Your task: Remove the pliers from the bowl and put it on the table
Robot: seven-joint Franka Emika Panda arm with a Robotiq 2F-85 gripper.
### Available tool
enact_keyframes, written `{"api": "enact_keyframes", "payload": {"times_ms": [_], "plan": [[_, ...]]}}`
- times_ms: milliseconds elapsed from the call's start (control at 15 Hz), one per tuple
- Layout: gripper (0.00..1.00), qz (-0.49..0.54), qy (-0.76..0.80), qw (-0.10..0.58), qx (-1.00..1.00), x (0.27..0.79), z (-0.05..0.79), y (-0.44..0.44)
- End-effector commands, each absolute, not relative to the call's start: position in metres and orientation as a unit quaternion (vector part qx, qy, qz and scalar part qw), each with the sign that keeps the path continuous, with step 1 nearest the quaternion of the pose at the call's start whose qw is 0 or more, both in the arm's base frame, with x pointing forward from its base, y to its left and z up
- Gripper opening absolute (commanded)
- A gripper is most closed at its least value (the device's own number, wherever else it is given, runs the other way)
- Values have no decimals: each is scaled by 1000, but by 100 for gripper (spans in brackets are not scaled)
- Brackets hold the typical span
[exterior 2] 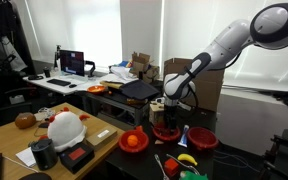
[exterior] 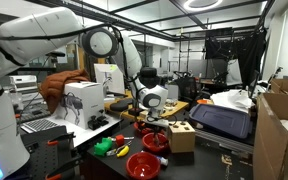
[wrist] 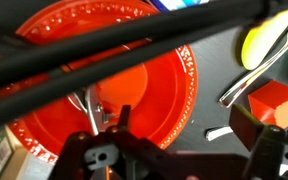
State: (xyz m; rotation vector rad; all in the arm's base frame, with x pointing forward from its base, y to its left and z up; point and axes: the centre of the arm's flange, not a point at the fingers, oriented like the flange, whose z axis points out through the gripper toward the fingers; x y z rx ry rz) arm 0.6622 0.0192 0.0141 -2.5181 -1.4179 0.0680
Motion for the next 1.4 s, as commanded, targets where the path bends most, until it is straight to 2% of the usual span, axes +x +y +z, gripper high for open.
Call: {"api": "enact_keyframes", "payload": {"times_ms": [0, 467, 1333], "plan": [[100, 31, -514, 130, -847, 669, 6, 20], [100, 31, -541, 136, -829, 669, 10, 16], [100, 19, -597, 89, -797, 678, 16, -4]]}}
